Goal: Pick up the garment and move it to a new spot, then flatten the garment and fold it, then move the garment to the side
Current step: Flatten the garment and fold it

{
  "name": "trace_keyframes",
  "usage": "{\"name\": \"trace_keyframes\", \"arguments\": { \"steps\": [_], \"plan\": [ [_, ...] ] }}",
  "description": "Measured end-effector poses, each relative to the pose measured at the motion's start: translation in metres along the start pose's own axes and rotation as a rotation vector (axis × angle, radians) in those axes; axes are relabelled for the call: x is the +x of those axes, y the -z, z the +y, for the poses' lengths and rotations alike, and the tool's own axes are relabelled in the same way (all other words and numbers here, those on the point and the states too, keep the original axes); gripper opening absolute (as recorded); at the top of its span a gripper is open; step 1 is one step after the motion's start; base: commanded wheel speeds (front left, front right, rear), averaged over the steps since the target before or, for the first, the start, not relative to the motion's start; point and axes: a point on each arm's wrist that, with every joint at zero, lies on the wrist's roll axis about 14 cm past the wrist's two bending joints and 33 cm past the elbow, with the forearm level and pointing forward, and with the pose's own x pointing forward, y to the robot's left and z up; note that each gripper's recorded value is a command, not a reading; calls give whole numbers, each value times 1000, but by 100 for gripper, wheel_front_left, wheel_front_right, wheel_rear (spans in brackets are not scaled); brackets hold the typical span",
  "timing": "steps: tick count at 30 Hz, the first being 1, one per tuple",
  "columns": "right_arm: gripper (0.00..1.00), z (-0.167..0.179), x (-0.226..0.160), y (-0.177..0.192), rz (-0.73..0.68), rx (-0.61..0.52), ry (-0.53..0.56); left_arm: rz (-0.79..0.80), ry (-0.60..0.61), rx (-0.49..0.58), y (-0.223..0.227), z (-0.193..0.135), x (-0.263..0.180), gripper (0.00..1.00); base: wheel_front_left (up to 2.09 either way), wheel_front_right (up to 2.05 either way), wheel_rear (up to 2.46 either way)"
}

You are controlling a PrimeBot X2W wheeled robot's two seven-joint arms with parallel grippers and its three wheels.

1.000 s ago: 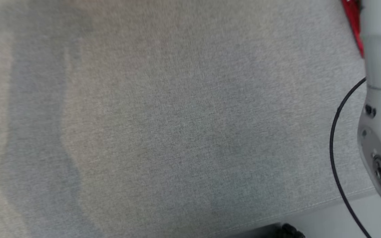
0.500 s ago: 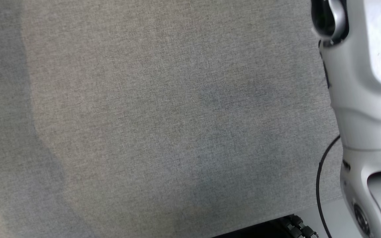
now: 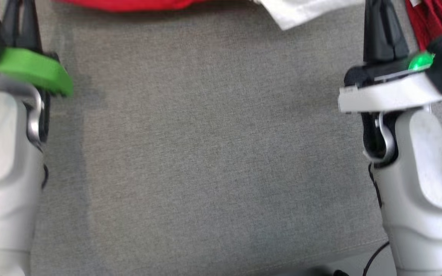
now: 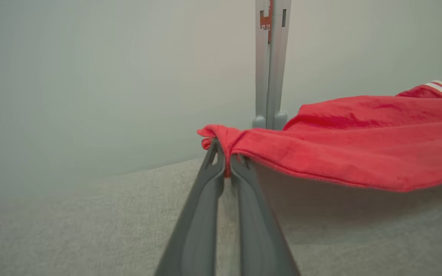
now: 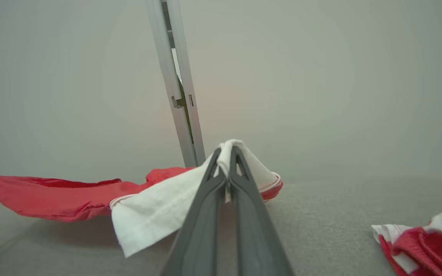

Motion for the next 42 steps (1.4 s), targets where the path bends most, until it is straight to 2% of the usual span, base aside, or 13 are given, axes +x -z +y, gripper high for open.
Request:
{"name": "trace_keyframes", "arguments": {
  "steps": [4,8,18,22,27,30,42],
  "plan": [
    [0,-1,-39,-1,34,35,34,17,-27,-38,7,-8,-54,0,0,0,0],
    [0,-5,-84,-13,47,67,80,41,-82,-121,13,-19,-121,0,0,0,0],
    [0,1,-163,-24,98,115,123,55,-163,-186,6,-36,-217,0,0,0,0],
    [0,3,-185,-37,83,115,128,31,-179,-181,-5,-37,-242,0,0,0,0],
    [0,6,-199,-70,6,105,122,-38,-201,-157,-34,-33,-261,0,0,0,0],
    [0,10,-201,-80,-5,97,109,-14,-193,-153,-35,-36,-269,0,0,0,0],
    [0,11,-205,-21,168,176,130,181,-169,-226,17,-48,-278,0,0,0,0]
  ]
}}
